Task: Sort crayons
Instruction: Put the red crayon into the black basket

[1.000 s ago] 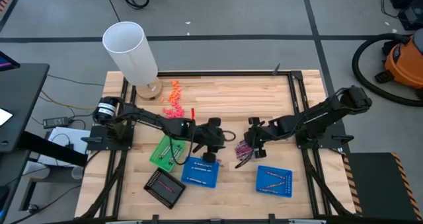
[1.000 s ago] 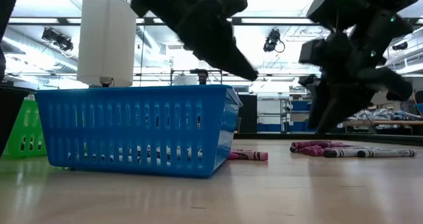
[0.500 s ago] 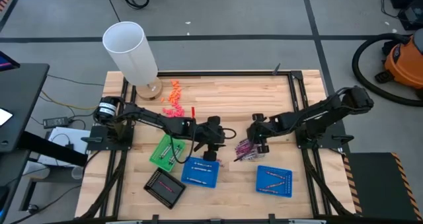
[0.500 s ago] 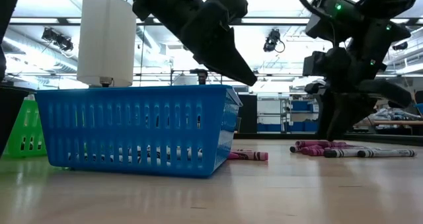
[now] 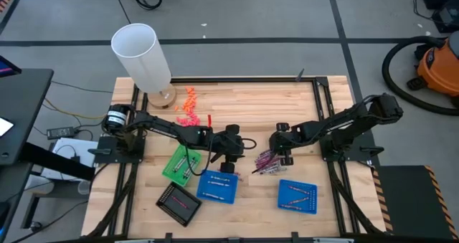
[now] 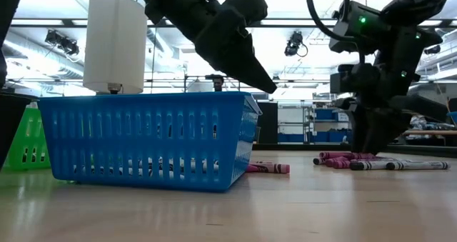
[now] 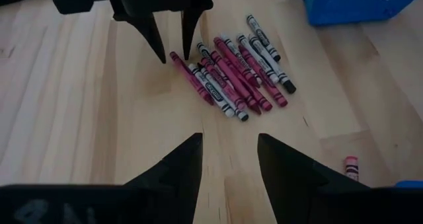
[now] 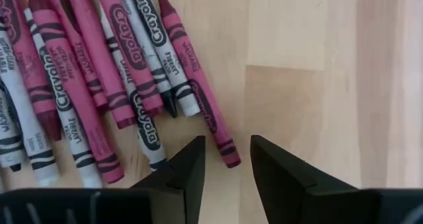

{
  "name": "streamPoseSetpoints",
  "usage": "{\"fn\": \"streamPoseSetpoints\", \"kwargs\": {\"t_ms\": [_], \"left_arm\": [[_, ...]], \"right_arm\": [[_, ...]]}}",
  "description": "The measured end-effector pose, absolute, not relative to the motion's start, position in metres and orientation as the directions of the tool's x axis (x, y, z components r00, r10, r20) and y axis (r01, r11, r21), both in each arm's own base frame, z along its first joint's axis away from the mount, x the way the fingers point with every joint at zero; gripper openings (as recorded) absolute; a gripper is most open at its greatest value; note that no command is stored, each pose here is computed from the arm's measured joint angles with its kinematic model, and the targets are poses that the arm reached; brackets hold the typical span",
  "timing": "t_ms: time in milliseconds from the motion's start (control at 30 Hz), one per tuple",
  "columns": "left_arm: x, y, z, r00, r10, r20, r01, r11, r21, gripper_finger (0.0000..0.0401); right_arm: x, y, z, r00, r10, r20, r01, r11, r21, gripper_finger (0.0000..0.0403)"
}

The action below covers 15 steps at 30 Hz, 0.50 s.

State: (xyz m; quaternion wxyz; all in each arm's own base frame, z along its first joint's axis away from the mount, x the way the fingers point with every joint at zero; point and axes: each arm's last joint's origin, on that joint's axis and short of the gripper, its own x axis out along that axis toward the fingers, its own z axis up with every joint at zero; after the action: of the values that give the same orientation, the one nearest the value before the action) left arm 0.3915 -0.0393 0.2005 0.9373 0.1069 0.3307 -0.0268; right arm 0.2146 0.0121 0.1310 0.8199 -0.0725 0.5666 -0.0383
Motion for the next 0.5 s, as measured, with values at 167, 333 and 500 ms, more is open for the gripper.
{"fn": "streamPoseSetpoints", "kwargs": {"t_ms": [167,333,500], "left_arm": [[0.388,-0.041,0.202,0.761,0.018,-0.648,0.128,0.976,0.179,0.0155],[0.375,-0.041,0.211,0.711,0.021,-0.703,0.146,0.973,0.177,0.0155],[0.369,-0.036,0.209,0.663,0.041,-0.748,0.113,0.981,0.155,0.0155]], "right_arm": [[0.218,0.010,0.123,0.324,-0.122,-0.938,-0.034,0.990,-0.140,0.0116],[0.219,0.008,0.123,0.322,-0.101,-0.941,-0.034,0.992,-0.118,0.0079],[0.218,0.007,0.126,0.340,-0.093,-0.936,-0.039,0.993,-0.112,0.0042]]}}
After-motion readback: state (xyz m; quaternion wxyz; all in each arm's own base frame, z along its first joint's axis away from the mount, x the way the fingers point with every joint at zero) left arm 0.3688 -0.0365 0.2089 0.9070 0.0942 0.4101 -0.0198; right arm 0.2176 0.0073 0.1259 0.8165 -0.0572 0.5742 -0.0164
